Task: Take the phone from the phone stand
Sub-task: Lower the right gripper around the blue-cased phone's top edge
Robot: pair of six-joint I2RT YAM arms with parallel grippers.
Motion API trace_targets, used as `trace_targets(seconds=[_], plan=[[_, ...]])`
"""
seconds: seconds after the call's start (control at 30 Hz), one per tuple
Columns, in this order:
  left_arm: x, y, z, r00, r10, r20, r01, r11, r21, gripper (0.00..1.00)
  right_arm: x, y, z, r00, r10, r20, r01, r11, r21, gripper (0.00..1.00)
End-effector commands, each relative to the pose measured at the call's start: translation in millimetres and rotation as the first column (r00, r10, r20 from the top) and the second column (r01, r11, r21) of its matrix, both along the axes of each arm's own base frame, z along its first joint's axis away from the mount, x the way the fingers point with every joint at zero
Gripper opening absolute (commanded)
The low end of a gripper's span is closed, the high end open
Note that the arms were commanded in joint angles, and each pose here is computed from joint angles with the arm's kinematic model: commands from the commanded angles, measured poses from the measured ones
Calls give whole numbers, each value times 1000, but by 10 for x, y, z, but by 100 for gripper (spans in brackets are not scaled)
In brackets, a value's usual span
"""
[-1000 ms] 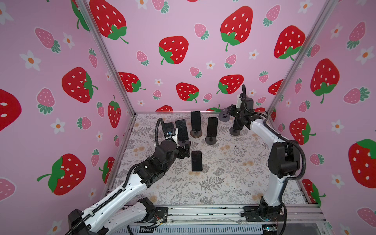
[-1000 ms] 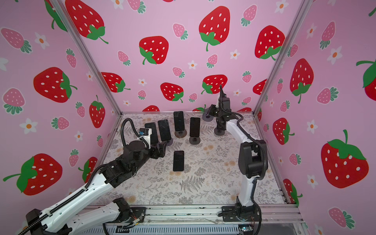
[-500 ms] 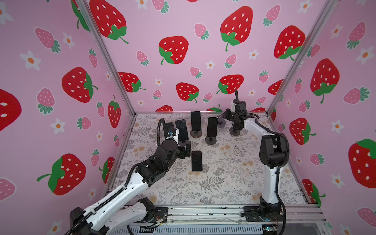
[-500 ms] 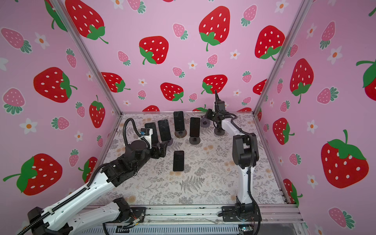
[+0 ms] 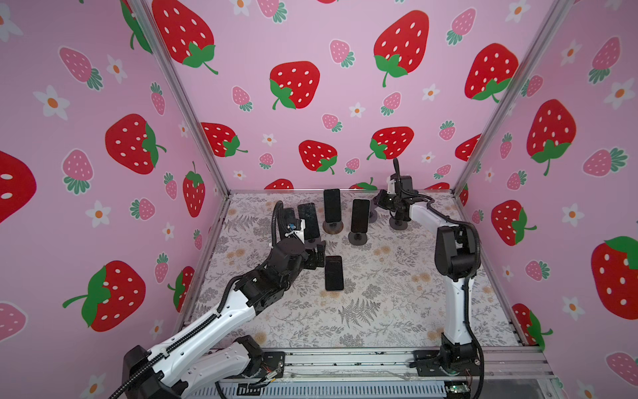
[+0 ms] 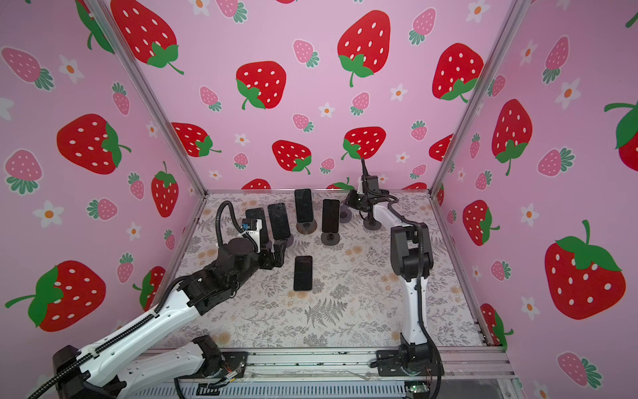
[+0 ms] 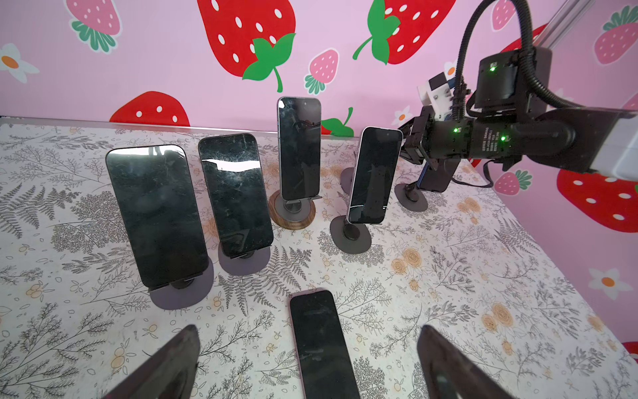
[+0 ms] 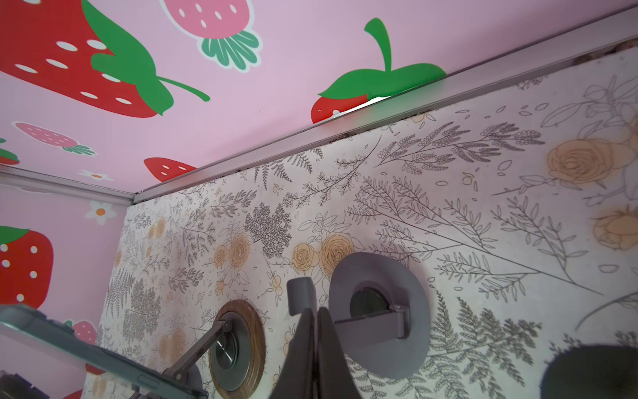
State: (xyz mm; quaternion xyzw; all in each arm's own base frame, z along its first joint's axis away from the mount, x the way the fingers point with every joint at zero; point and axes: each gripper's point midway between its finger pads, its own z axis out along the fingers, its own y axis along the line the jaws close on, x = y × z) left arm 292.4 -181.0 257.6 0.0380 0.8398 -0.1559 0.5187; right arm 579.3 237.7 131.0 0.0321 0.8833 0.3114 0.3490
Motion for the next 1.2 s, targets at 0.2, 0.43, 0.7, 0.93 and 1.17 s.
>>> trace_targets(seconds=[0.2,0.43,0.7,0.93,1.17], plan=[[21,26,102,1000,20,21,-19,1000,-24,99,61,-13,136,1000,19,11,-19,1000,-2,32],[3,79,118,999,34,34,-33,999,-26,99,-6,-136,429,998,-12,58,15,998,-68,37],[31,121,163,997,65,39,-65,998,-19,99,-286,-305,891,982,-30,186,68,977,-201,39],[77,200,185,992,117,39,-118,993,16,99,-480,-528,1330,941,-35,335,179,896,-407,100],[115,203,213,990,127,58,-129,992,18,100,-580,-1117,1893,817,-223,532,489,757,-433,100]])
